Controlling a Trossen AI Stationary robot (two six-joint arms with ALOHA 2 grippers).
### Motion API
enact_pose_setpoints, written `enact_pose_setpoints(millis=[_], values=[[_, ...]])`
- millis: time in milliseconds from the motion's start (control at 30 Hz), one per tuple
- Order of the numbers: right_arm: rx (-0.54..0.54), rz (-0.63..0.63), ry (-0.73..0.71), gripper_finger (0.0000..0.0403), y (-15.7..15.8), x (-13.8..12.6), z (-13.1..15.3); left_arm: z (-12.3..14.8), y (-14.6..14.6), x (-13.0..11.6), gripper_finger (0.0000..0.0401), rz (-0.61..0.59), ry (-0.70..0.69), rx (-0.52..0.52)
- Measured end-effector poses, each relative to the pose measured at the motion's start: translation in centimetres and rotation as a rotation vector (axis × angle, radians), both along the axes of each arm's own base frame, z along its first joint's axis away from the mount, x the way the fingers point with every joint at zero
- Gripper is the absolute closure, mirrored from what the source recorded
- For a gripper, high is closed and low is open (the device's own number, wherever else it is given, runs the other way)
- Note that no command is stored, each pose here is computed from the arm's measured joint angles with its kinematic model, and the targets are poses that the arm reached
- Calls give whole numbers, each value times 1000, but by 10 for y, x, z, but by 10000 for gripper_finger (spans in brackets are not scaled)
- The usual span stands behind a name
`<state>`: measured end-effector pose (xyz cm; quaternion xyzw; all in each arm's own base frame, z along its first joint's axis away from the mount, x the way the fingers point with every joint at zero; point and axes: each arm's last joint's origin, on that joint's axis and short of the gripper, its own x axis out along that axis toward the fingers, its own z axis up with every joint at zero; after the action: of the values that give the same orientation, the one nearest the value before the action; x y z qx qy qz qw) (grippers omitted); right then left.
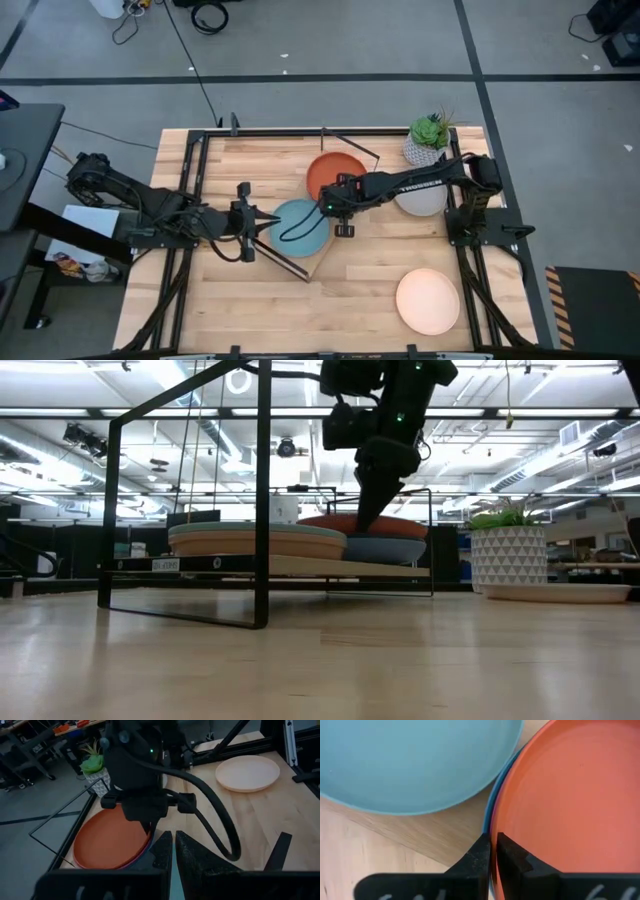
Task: Place and stack plates onto a shelf
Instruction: Stack the orange plate on top of the pink plate on the shelf, then stack the gray plate on top of the light blue plate on the shelf
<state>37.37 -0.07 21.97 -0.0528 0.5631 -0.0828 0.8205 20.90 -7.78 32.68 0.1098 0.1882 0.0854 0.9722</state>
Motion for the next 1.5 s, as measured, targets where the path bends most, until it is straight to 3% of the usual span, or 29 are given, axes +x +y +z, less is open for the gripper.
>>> enact_pose_setpoints(millis=[233,467,633,933,1267,1500], values=[[7,33,14,334,9,-1,2,0,0,0,372,-1,1,2],[-90,-27,-2,282,22,-16,30,0,0,0,372,-2,3,6],[-79,-109,81,263,35,-36,36,-1,0,-1,372,-1,16,8],[-96,-278,277,263,49,-87,-8,-3,0,-1,372,-13,35,-21],[-49,-529,227,263,17,-154,-29,-3,0,-1,372,-3,29,-51],[49,-587,202,262,-12,-175,-51,-3,0,-1,372,-1,28,-54]])
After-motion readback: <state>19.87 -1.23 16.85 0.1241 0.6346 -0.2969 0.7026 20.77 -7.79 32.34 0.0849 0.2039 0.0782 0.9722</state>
